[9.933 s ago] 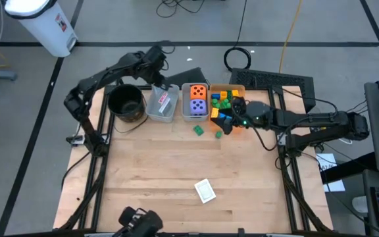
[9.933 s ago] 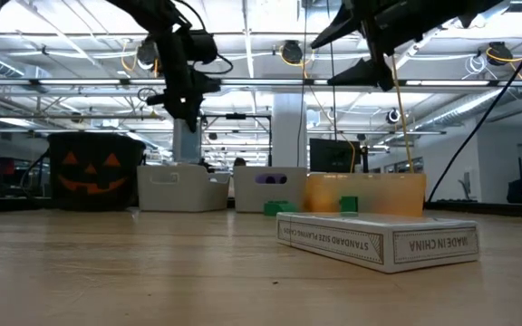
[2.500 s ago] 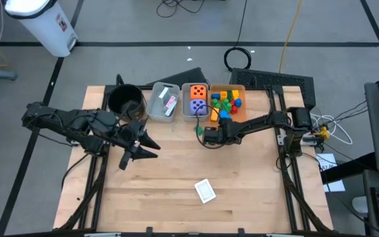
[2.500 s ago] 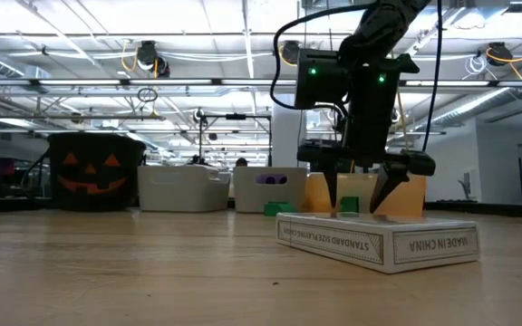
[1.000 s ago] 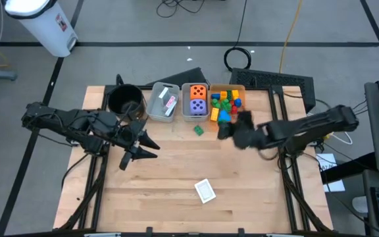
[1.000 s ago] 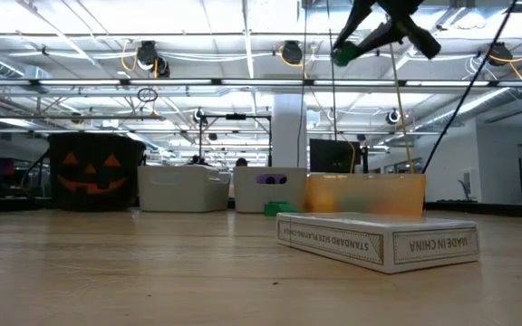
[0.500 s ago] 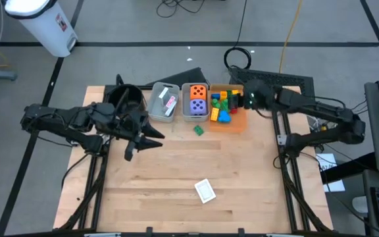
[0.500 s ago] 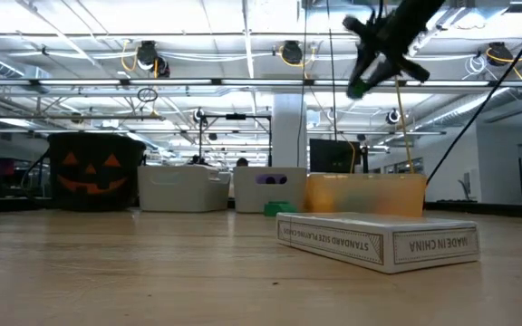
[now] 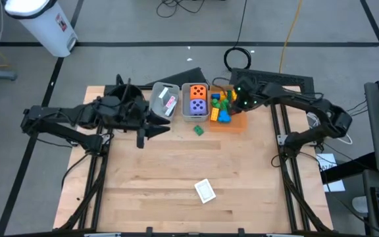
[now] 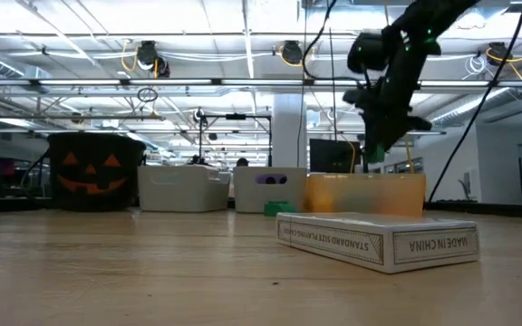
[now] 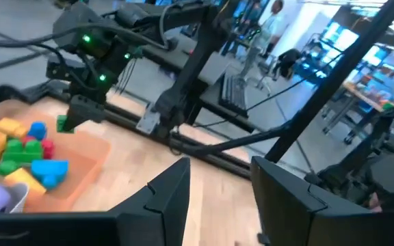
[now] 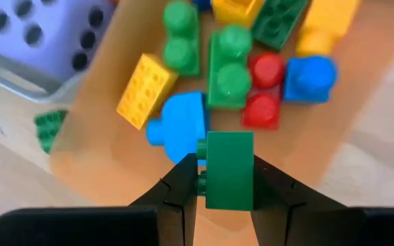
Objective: Pick & Place Toys
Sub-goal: Put the right green game piece into the orange bin
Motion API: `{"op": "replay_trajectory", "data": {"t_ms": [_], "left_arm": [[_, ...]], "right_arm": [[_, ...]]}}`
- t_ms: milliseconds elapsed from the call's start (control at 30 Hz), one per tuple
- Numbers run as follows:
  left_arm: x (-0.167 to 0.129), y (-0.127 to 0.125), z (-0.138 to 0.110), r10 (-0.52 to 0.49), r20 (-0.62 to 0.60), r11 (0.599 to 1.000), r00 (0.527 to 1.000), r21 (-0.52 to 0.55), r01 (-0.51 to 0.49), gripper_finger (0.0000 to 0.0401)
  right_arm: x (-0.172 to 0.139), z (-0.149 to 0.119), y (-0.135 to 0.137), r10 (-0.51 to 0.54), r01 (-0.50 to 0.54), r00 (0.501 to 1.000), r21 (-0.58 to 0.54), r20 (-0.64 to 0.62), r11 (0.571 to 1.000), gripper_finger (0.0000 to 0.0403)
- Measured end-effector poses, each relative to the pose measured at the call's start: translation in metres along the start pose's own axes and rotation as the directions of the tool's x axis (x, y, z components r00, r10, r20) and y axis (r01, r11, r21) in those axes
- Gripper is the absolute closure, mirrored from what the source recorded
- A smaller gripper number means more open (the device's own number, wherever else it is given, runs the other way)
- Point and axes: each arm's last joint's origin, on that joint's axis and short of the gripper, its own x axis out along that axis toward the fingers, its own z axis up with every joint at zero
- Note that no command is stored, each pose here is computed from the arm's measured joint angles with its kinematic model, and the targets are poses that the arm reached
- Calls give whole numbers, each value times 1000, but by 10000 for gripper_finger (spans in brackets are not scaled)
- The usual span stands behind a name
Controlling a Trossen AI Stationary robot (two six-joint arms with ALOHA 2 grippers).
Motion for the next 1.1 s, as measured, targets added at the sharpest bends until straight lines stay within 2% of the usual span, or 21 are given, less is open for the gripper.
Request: {"op": "replay_trajectory", "data": {"t_ms": [200,433,833,1100], "left_arm": [[12,8,-3,37,-18,999,999,-31,-38,242],[29,13,-11,63,-58,997,996,-49,-66,242],[44,14,-15,35,-63,998,997,-57,-39,242],[44,19,-13,48,-55,997,997,-62,-52,242]], "right_arm": [[31,-19,-10,22,-22,998,4,-55,1000,318],[46,-37,-20,1,0,995,9,-96,1000,318],[53,-31,-17,55,-55,998,5,3,998,318],[71,-32,-18,42,-42,997,4,-71,999,318]]}}
